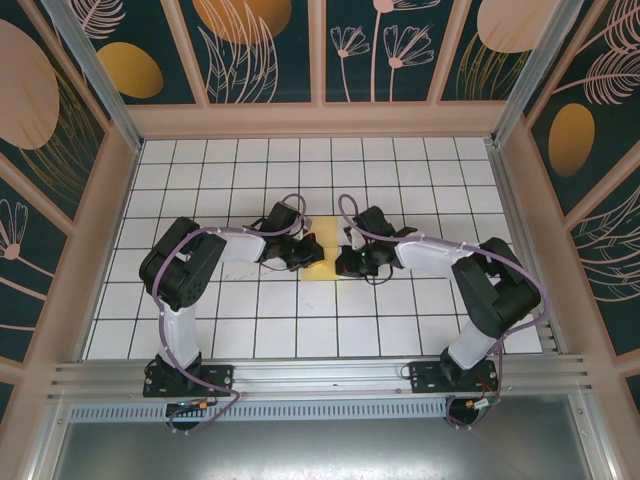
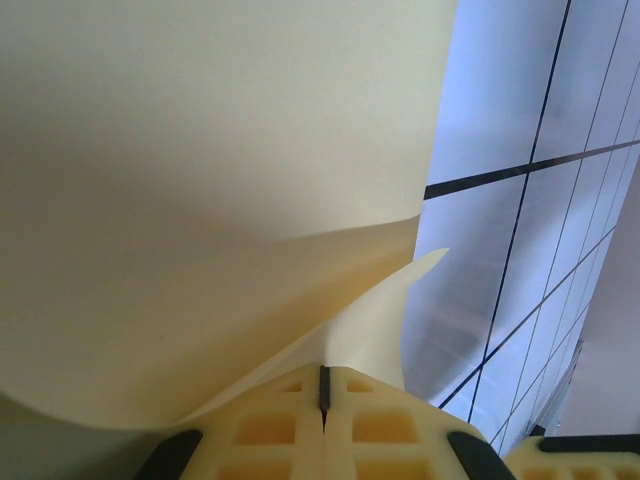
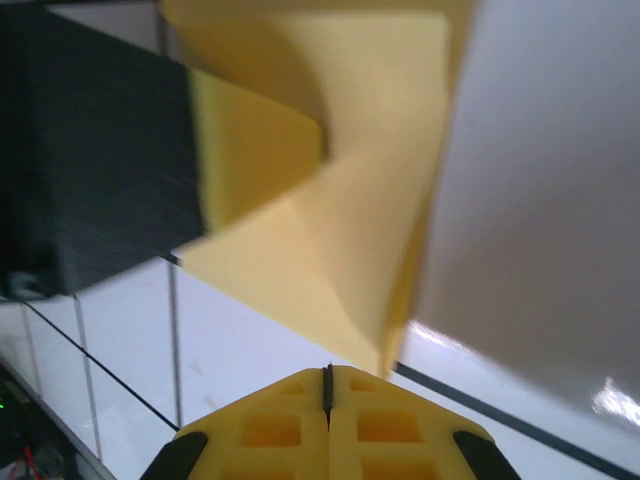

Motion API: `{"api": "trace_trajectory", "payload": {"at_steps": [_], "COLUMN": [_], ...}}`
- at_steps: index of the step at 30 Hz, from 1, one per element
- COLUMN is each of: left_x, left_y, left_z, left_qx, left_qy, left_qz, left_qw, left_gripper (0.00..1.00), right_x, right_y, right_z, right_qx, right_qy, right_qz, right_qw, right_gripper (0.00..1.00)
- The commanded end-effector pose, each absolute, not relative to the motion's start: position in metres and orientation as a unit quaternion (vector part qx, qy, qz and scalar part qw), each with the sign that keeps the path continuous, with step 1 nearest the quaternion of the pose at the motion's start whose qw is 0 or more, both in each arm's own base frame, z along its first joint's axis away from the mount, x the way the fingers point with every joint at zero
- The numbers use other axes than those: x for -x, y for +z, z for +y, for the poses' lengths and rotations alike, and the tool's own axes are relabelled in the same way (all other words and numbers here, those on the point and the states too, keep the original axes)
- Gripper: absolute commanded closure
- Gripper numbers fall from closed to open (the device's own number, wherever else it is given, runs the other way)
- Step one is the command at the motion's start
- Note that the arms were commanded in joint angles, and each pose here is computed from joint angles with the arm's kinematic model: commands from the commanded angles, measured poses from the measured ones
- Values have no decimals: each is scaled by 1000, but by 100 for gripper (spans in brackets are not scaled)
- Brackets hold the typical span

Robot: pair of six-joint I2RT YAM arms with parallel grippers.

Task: Fold a paper plane with a square sheet of paper (pick it up from the middle)
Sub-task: Fold the triangle a second time at the center of the table.

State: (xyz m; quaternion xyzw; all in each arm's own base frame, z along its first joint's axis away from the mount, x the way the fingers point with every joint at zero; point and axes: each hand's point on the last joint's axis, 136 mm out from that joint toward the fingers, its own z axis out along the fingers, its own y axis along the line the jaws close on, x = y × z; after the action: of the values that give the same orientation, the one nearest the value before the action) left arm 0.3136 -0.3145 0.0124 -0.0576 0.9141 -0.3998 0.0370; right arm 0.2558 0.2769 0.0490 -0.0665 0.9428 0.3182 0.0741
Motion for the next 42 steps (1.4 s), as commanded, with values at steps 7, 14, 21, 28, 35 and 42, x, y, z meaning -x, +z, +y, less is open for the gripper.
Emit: {"api": "trace_trajectory", "payload": {"at_steps": [7,14,21,28,35,42], "left_x": [-294,-295,-305,-336,-351,-341], "left_y": [-29,-28,-18,28,46,25], "left_z": [-281,-282,-287,-306,-312,-307], "left_qx": [94,88,82,20,0,6], "left_qy": [-313,-311,-318,-358,-362,-350], "left_qz": [945,946,944,928,923,931], "left_qw": [8,6,20,98,129,105], "left_gripper": [97,96,97,91,85,85], "right_x": [-280,-266,-241,-235,-235,-236], "right_y": [38,17,-1,-13,-19,-19], "right_z": [300,292,270,255,253,253], "right_qx": [67,72,75,66,62,60], "right_qy": [327,308,281,261,253,251], "right_qz": [940,948,957,963,966,966], "right_qw": [72,40,9,-1,-5,-6], "right_gripper": [100,100,100,100,100,100]}}
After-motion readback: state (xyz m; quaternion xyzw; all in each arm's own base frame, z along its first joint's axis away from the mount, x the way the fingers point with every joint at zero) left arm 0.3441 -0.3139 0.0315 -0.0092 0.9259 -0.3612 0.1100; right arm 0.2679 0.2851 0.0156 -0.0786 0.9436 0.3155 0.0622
